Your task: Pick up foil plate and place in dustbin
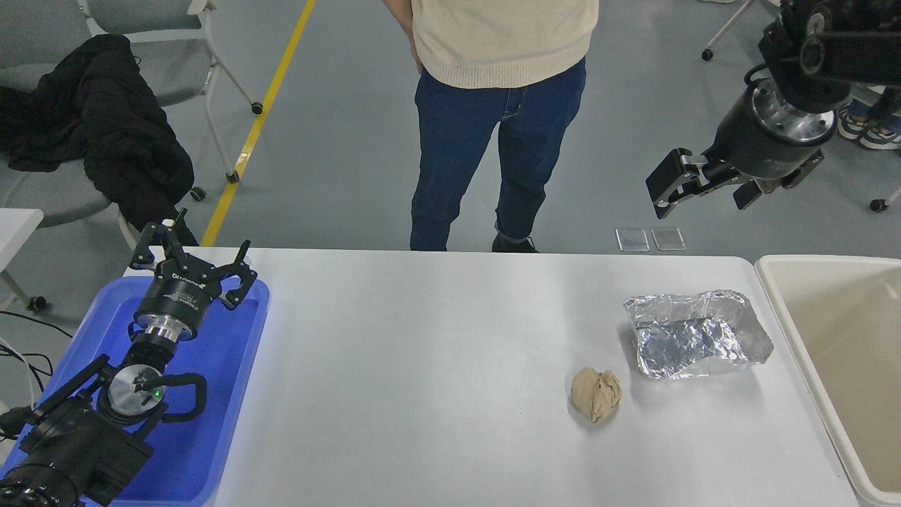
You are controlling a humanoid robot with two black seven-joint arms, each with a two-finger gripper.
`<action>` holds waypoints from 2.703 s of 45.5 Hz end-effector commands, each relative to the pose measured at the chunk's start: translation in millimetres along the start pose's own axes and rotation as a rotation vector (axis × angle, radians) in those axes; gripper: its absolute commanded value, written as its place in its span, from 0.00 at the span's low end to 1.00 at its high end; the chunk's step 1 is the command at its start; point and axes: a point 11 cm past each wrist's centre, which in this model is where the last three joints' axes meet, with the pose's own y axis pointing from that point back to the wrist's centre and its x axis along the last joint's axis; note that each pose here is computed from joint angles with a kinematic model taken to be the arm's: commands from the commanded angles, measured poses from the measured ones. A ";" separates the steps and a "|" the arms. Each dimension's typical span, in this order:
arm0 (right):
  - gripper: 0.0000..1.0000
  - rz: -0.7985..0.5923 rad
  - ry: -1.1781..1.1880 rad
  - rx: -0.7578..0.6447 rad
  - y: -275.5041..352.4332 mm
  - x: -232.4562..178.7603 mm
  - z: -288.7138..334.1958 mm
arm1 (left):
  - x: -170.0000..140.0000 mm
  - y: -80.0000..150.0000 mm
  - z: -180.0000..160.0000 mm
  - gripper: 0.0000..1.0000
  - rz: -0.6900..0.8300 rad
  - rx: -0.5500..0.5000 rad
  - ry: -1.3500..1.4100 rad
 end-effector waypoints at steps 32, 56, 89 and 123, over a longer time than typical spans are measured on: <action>1.00 -0.001 -0.002 0.005 -0.8 -0.3 0.0 | -0.1 0.7 5.1 1.00 0.001 -0.068 -0.002; 1.00 -0.005 -0.064 0.055 -5.9 -5.1 9.9 | -0.1 0.8 5.2 1.00 0.000 -0.070 -0.003; 1.00 -0.238 -0.346 0.125 -106.6 -94.2 82.2 | 0.3 0.8 5.2 1.00 0.003 -0.070 -0.004; 1.00 0.052 -0.225 -0.208 -191.5 -97.2 173.1 | 0.3 0.8 5.2 1.00 0.003 -0.070 -0.004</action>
